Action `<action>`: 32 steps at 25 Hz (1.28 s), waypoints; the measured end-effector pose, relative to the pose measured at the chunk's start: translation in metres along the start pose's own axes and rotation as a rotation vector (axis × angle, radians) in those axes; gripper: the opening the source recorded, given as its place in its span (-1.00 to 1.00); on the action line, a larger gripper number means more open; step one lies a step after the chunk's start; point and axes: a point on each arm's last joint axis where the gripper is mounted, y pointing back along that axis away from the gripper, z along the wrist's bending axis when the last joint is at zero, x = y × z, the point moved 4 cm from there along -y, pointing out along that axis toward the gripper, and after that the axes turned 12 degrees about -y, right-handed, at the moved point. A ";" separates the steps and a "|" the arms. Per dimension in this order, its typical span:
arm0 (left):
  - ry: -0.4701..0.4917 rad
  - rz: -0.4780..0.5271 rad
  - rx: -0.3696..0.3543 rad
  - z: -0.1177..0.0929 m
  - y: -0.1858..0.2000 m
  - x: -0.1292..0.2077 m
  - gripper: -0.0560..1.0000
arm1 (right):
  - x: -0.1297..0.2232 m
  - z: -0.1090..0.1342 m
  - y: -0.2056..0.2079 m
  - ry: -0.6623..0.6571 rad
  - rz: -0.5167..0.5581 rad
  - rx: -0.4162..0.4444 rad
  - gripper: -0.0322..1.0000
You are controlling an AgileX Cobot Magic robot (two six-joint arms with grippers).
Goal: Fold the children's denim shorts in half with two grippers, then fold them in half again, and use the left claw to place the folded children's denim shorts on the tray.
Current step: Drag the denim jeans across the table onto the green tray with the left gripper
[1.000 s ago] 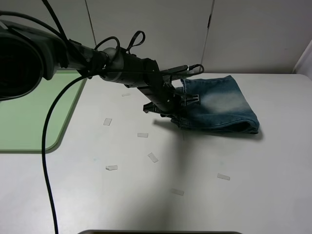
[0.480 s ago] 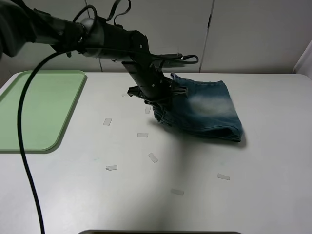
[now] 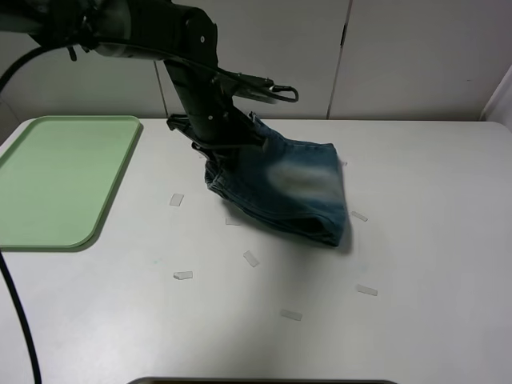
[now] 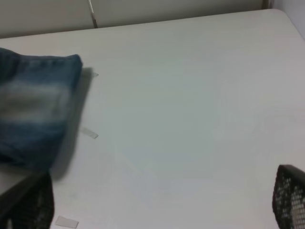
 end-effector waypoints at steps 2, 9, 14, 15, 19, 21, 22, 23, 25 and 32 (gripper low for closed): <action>-0.003 0.018 -0.019 0.010 0.006 0.003 -0.45 | 0.000 0.000 0.000 0.000 0.000 0.000 0.41; 0.039 0.071 -0.072 0.056 0.025 0.015 -0.45 | 0.000 0.000 0.000 0.000 0.000 0.000 0.41; 0.057 0.104 -0.141 0.092 0.038 0.027 -0.45 | 0.000 0.000 0.000 0.000 0.000 0.000 0.41; 0.058 0.113 -0.159 0.102 0.041 0.030 -0.45 | 0.000 0.000 0.000 0.000 0.000 0.000 0.41; 0.066 0.168 -0.202 0.131 0.046 0.045 -0.45 | 0.000 0.000 0.000 0.000 0.000 0.000 0.41; 0.084 0.188 -0.216 0.144 0.048 0.052 -0.45 | 0.000 0.000 0.000 0.000 0.000 0.000 0.41; 0.084 0.188 -0.216 0.144 0.048 0.052 -0.45 | 0.000 0.000 0.000 0.000 0.000 0.000 0.41; 0.093 0.195 -0.225 0.151 0.049 0.056 -0.45 | 0.000 0.000 0.000 0.000 0.000 0.000 0.41; 0.126 0.212 -0.250 0.171 0.053 0.066 -0.45 | 0.000 0.000 0.000 0.000 0.000 0.000 0.41; 0.216 0.270 -0.346 0.240 0.070 0.109 -0.45 | 0.000 0.000 0.000 0.000 0.000 0.000 0.41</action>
